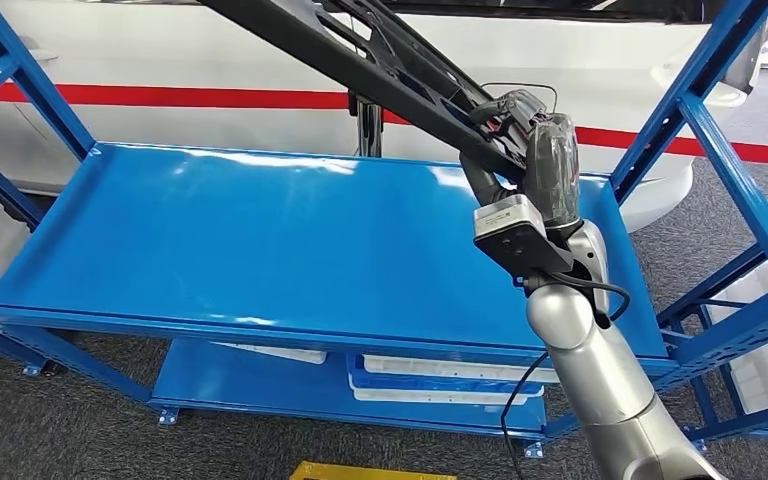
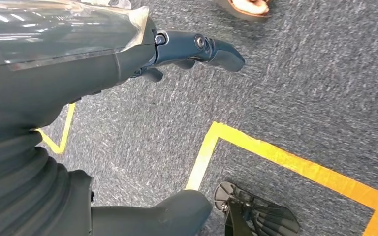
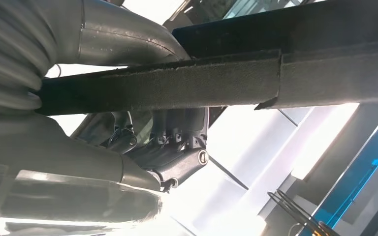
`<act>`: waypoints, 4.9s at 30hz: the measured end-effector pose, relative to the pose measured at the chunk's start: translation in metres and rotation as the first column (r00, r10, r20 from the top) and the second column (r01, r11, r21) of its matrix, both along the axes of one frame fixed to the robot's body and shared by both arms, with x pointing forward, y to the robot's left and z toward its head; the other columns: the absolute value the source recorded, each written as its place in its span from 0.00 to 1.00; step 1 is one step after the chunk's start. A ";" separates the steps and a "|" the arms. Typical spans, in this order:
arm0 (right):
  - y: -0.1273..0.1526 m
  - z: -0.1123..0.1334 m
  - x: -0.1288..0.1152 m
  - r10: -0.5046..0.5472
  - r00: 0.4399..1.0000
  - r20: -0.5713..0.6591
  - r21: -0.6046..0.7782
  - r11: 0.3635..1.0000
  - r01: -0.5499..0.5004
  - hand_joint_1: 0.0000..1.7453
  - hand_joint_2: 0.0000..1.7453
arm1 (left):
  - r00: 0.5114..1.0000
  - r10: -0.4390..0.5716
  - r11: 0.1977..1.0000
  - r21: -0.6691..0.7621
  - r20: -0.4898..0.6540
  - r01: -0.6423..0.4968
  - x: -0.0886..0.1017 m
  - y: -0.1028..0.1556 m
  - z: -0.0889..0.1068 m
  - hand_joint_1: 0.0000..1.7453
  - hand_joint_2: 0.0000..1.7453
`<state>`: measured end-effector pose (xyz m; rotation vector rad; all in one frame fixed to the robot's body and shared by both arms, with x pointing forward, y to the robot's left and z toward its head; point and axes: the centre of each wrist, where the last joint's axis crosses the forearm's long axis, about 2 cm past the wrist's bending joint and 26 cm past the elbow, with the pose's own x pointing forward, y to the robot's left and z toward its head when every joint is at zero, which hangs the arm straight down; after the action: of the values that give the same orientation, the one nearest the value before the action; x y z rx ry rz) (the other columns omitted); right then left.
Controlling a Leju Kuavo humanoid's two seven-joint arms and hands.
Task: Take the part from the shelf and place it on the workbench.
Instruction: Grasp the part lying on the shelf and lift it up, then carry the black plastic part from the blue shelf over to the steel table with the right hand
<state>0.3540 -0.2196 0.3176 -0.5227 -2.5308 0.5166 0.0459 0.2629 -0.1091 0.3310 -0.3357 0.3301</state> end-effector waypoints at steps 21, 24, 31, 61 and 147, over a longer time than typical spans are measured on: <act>0.013 0.005 0.009 0.023 1.000 -0.014 0.027 0.999 -0.022 1.00 1.00 | 1.000 0.024 1.000 -0.018 -0.011 -0.024 0.002 -0.002 0.000 0.00 1.00; 0.014 0.005 0.011 0.022 1.000 -0.016 0.027 0.999 -0.022 1.00 1.00 | 0.999 0.033 0.999 -0.022 -0.010 -0.033 0.003 -0.003 0.001 0.00 1.00; 0.016 0.001 0.013 0.021 0.999 -0.036 0.028 0.999 -0.020 1.00 1.00 | 0.999 0.051 0.998 -0.031 -0.009 -0.051 0.004 -0.006 0.001 0.00 1.00; 0.019 -0.004 0.020 0.024 0.998 -0.060 0.037 0.999 -0.022 1.00 1.00 | 0.998 0.054 0.996 -0.078 0.033 -0.051 0.008 -0.011 0.001 0.00 1.00; -0.013 -0.020 0.017 -0.052 0.995 -0.081 0.063 0.996 0.057 1.00 1.00 | 0.999 0.021 0.998 -0.064 0.050 -0.018 0.008 -0.010 0.001 0.00 1.00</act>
<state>0.3714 -0.2326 0.2979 -0.5348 -2.4418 0.4243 0.0539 0.2525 -0.1077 0.2639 -0.3707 0.3682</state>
